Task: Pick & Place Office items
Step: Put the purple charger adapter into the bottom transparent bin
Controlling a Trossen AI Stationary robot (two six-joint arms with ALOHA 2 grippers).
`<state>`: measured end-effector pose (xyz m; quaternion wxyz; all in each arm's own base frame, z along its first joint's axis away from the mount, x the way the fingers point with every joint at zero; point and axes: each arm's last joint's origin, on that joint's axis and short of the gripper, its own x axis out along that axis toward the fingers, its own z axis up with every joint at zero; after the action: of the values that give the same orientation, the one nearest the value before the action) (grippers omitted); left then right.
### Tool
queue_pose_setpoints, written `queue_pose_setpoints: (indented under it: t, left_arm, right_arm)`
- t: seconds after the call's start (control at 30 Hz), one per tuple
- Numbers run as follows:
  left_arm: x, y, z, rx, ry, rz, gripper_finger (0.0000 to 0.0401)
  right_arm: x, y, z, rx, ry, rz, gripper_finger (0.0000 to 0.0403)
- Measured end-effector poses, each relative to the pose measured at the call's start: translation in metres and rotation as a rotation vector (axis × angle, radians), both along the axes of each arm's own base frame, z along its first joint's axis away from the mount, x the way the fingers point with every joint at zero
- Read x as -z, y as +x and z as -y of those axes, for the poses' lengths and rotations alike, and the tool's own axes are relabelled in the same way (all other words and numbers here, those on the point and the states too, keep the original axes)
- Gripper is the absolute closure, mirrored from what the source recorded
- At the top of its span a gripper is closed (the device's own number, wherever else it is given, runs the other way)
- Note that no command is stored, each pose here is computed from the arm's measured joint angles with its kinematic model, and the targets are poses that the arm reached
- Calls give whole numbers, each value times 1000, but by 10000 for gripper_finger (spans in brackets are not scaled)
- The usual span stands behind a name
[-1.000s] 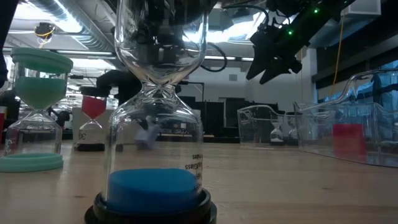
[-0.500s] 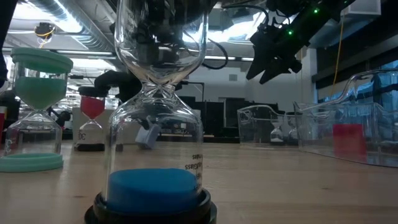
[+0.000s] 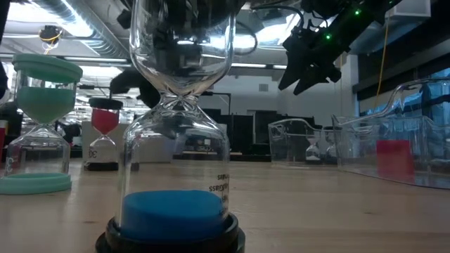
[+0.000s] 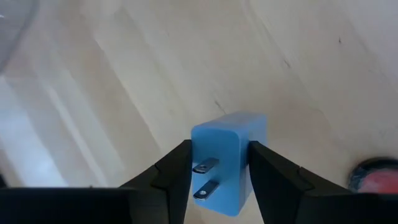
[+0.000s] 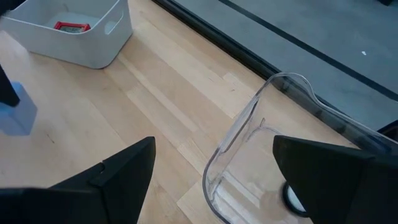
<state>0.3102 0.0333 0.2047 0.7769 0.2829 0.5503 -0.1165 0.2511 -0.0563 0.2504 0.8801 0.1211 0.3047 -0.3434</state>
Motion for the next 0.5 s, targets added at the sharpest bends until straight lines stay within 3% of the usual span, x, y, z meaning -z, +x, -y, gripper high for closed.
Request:
queue_pose_setpoints:
  t: [0.23, 0.5]
  left_arm:
    - [-24, -1, 5, -27, 2, 153, 257]
    - [-66, 10, 15, -234, -13, 563, 257]
  right_arm:
    - [0, 0, 0, 16, 15, 14, 76]
    - [-3, 7, -20, -99, -16, 40, 76]
